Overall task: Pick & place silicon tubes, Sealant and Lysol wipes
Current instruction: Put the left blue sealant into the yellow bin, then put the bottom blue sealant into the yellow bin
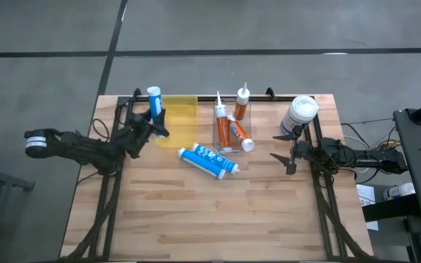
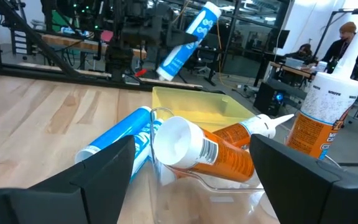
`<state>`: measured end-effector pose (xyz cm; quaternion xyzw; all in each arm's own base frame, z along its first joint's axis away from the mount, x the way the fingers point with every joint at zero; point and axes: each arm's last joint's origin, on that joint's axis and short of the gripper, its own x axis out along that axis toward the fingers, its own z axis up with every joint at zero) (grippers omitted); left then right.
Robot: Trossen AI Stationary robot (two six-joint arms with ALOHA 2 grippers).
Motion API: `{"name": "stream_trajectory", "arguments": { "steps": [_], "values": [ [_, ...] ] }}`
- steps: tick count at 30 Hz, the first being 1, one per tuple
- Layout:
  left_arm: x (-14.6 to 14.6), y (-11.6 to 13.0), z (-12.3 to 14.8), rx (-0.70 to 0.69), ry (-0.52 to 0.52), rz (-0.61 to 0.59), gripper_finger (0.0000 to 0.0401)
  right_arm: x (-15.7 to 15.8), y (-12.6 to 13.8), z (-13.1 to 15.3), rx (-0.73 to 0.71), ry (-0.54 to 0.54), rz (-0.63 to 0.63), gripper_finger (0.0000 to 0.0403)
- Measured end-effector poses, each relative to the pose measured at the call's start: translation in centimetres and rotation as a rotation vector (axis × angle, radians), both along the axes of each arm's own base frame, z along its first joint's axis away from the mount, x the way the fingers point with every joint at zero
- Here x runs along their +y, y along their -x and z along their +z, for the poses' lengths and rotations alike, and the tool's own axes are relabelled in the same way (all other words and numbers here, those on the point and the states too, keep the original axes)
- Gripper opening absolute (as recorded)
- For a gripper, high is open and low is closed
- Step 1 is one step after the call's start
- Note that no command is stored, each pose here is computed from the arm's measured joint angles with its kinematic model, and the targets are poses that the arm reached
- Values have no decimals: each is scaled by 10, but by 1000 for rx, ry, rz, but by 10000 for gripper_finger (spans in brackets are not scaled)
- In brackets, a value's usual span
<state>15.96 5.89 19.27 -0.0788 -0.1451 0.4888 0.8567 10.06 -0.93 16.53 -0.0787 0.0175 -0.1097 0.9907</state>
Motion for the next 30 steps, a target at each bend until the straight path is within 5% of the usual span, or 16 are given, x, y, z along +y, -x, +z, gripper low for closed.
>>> {"name": "stream_trajectory", "arguments": {
  "steps": [12,18,30],
  "values": [
    [8,-16,-1,125,113,0,212,0,0,0,0,0,0,305],
    [12,-18,2,117,132,18,286,0,0,0,0,0,0,313],
    [12,-18,1,117,136,14,298,0,0,0,1,0,0,306]
  ]
}}
